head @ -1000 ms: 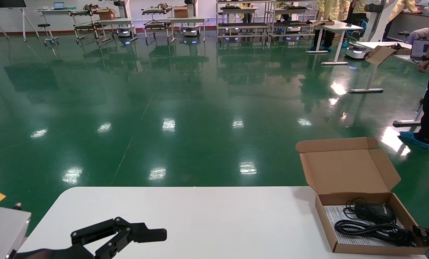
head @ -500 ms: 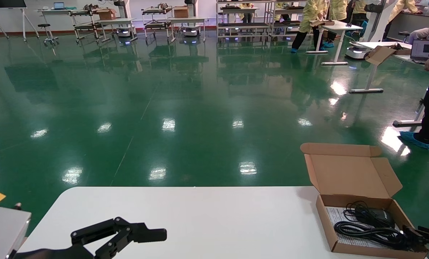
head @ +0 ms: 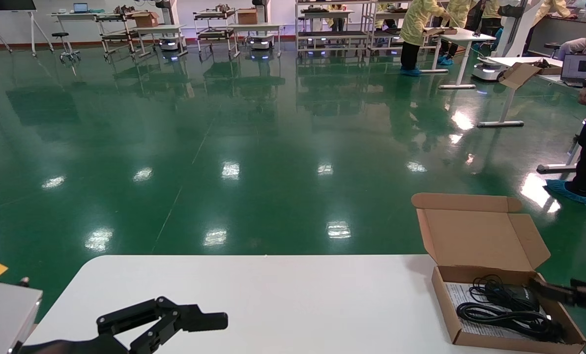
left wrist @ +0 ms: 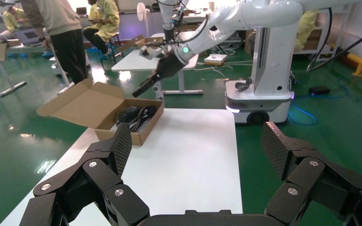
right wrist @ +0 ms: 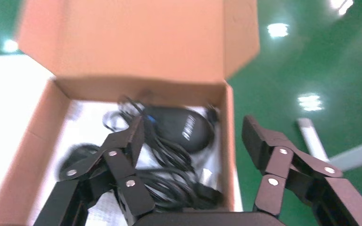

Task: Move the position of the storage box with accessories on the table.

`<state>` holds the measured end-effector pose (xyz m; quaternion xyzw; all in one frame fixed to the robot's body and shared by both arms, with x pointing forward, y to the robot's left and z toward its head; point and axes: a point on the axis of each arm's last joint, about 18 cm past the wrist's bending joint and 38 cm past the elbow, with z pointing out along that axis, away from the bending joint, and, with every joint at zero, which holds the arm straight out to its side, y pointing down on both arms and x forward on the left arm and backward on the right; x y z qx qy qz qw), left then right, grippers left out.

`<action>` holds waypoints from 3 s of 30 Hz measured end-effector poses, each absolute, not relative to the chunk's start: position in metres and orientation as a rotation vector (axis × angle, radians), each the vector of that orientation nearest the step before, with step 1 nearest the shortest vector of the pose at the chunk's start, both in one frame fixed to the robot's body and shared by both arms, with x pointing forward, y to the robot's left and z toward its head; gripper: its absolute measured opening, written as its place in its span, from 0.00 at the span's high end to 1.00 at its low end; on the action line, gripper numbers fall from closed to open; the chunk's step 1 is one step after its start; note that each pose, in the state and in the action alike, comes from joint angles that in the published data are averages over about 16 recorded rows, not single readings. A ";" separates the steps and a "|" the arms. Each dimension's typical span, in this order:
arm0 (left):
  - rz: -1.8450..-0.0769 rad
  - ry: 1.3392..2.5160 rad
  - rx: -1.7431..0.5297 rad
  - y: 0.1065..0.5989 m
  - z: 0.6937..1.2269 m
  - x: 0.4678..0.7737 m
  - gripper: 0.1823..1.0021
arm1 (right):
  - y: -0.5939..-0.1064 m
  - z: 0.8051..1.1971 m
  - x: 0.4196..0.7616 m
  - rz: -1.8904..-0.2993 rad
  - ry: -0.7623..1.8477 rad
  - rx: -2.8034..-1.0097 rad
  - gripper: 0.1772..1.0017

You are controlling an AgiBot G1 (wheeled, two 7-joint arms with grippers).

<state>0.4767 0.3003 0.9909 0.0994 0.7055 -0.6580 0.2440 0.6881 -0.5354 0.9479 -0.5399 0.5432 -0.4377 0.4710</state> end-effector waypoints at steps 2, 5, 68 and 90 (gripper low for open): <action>-1.797 1.927 0.272 0.300 0.991 0.477 0.00 | -0.531 0.959 0.685 -1.041 1.299 -1.317 0.34; -1.797 1.927 0.271 0.300 0.991 0.477 0.00 | -0.524 0.976 0.681 -0.992 1.252 -1.304 0.27; -1.798 1.926 0.271 0.300 0.991 0.477 0.00 | -0.356 1.016 0.565 -0.680 0.193 -1.521 0.00; -1.798 1.926 0.270 0.301 0.991 0.477 0.00 | -0.300 0.991 0.472 -0.547 -0.244 -1.597 0.00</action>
